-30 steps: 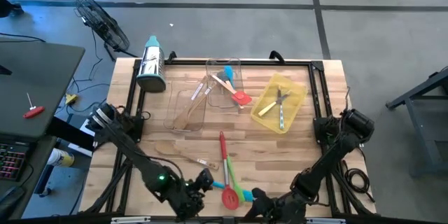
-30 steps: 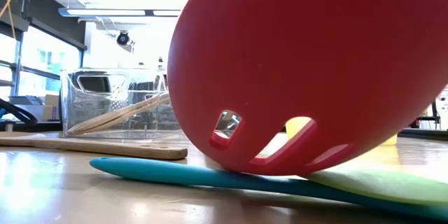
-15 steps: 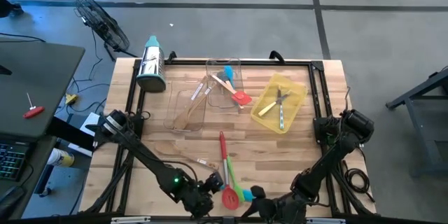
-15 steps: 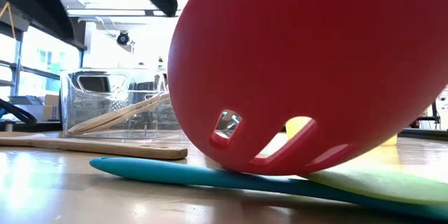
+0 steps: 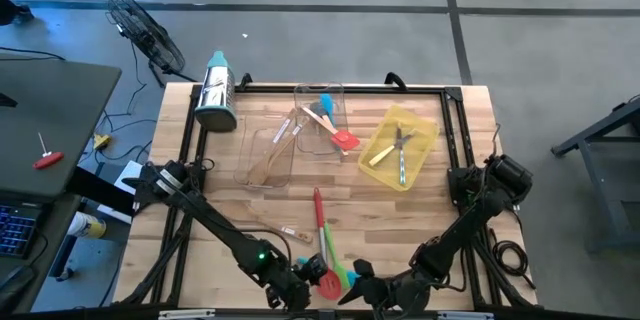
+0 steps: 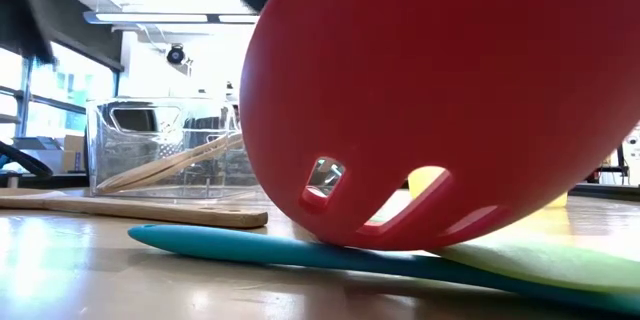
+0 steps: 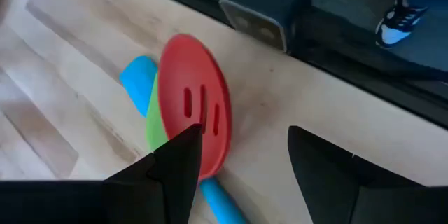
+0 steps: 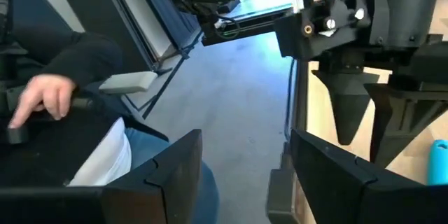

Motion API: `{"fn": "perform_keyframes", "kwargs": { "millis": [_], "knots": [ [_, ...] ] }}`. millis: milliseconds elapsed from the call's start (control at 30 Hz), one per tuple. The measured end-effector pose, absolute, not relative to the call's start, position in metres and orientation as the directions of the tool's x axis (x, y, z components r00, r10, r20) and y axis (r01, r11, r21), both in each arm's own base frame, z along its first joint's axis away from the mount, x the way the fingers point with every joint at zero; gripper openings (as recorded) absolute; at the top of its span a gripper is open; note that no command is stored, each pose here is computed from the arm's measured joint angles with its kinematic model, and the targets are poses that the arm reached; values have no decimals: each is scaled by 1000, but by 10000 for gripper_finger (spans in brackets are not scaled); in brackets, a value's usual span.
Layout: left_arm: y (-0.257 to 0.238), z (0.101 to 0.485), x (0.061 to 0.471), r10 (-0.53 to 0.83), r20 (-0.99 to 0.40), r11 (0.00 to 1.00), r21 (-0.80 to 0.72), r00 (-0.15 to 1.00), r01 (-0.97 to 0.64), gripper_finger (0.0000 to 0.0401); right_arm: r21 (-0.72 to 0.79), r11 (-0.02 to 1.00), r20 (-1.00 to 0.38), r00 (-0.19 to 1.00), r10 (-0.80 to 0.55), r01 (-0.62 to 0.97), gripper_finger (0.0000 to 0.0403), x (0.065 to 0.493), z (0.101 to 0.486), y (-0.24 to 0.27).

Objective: Pick & Place Kitchen Items
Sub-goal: Put the red serving spoon into the left transparent bin

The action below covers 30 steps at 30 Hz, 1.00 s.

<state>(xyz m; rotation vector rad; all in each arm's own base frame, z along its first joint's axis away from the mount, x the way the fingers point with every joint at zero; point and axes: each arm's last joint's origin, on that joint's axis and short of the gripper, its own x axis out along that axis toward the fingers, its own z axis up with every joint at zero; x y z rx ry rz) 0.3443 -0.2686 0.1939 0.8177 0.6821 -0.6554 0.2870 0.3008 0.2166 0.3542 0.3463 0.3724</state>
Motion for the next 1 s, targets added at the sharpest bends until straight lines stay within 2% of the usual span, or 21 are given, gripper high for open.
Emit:
{"fn": "perform_keyframes", "kwargs": {
  "millis": [400,1000],
  "knots": [
    [-271,192,352,-302,-708,514,444,639,734,207,384,872,-226,885,407,-303,210,287,220,302],
    [-259,184,370,-304,-686,610,393,661,688,207,391,865,-193,890,412,-316,210,288,224,302]
  ]
}}
